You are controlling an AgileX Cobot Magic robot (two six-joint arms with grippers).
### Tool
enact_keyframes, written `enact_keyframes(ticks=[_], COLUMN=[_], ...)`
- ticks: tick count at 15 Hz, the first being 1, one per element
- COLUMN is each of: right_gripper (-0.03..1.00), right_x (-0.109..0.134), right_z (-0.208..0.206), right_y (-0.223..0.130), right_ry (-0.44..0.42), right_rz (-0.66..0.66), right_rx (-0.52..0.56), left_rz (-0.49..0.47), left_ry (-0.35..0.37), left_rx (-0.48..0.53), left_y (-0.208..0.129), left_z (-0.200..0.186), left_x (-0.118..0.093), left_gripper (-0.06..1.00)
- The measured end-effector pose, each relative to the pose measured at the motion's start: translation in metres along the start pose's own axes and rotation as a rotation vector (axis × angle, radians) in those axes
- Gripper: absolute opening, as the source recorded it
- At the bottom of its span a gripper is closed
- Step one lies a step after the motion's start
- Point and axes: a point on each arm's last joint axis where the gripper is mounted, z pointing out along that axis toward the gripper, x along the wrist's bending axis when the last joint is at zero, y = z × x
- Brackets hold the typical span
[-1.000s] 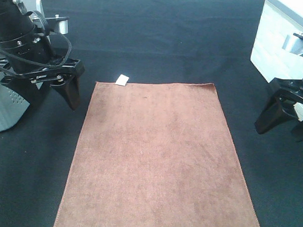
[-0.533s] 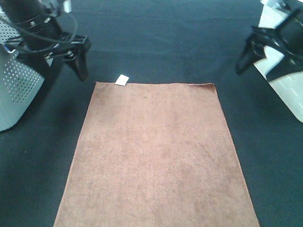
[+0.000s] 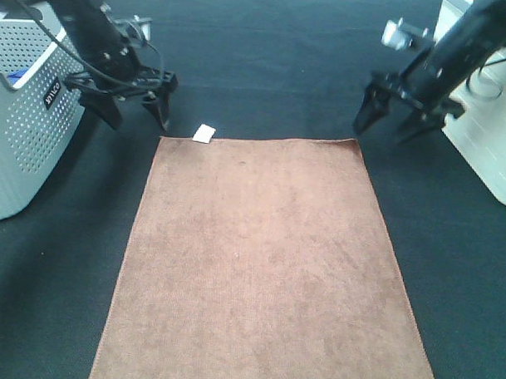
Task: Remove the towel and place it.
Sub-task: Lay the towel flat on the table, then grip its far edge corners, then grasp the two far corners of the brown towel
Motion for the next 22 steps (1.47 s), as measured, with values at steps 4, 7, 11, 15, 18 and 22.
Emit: enact_keyframes(ticks=[4, 7, 11, 15, 18, 22], right_gripper=[0.74, 0.74, 0.74, 0.74, 0.70, 0.38], right_x=[-0.011, -0.013, -0.004, 0.033, 0.040, 0.037], right_z=[0.030, 0.035, 0.040, 0.056, 0.059, 0.061], right_y=[-0.005, -0.004, -0.001, 0.005, 0.005, 0.006], right_ry=[-0.009, 0.010, 0.003, -0.035, -0.085, -0.153], right_rz=[0.008, 0.018, -0.008, -0.106, -0.153, -0.203], right_rx=[0.036, 0.036, 0.006, -0.058, -0.059, -0.068], left_rz=[-0.021, -0.024, -0.024, 0.003, 0.042, 0.063], left_ry=[-0.039, -0.050, -0.057, -0.109, -0.128, -0.073], left_rx=[0.046, 0.048, 0.050, 0.055, 0.063, 0.064], left_y=[-0.002, -0.002, -0.002, -0.004, -0.007, -0.007], left_z=[0.042, 0.044, 0.045, 0.054, 0.059, 0.061], left_x=[0.004, 0.004, 0.004, -0.024, -0.047, -0.042], left_gripper=[0.76, 0.76, 0.76, 0.76, 0.72, 0.30])
